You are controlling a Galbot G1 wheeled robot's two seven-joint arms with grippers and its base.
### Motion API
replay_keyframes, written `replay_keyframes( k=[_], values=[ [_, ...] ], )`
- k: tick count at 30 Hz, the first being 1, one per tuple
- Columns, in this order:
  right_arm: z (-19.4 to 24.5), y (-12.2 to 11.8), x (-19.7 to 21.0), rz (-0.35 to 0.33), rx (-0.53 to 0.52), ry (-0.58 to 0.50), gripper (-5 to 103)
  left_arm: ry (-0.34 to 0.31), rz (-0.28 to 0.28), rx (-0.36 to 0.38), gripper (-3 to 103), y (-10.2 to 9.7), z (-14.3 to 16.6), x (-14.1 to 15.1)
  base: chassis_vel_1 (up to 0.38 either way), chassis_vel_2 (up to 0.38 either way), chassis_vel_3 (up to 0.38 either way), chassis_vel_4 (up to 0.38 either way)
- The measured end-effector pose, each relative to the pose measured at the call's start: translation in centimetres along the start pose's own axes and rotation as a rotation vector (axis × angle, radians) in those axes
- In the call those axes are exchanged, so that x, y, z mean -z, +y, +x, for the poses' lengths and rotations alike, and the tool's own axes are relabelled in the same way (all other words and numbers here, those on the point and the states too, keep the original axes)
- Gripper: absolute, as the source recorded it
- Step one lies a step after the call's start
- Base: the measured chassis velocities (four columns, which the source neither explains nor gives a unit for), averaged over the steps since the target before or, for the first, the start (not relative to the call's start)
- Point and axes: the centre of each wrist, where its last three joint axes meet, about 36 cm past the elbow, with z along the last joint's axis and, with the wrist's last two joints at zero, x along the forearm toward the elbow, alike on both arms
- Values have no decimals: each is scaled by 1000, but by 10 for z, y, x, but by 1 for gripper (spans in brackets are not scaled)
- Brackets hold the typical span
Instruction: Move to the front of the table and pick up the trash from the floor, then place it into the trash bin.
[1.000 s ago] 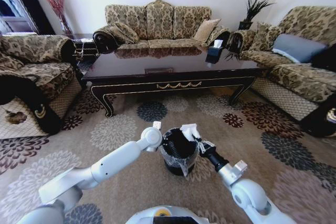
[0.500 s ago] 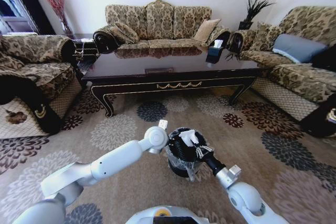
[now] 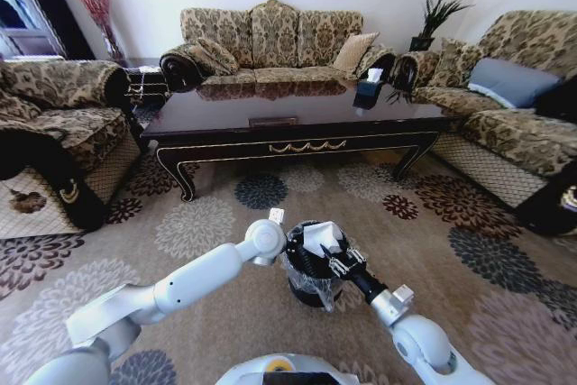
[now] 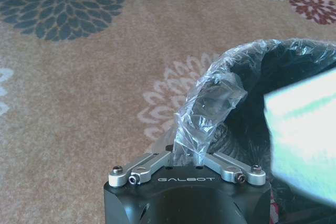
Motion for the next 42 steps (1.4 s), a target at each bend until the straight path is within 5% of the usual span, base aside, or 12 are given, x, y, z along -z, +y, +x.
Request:
replay_keyframes(
  k=[2,4,6,24,35,39,42],
  values=[
    [0,1,1,-1,2,-2,65,3,2,1,0,1,-1,-1,0,0,0,0],
    [0,3,4,-1,8,-8,86,6,3,2,0,2,-1,-3,0,0,0,0],
    [0,4,5,-2,10,-10,96,6,4,0,0,1,-1,-3,0,0,0,0],
    [-3,1,20,-15,-9,-59,100,-14,54,21,0,23,5,-3,0,0,0,0],
    [-20,-30,31,-41,-97,-99,100,-4,169,64,0,73,11,-17,0,0,0,0],
    [-31,-58,19,-60,-191,-84,100,-44,274,109,0,117,23,-18,0,0,0,0],
    [-35,-67,16,-63,-213,-81,100,-50,294,129,0,133,29,-24,0,0,0,0]
  ],
)
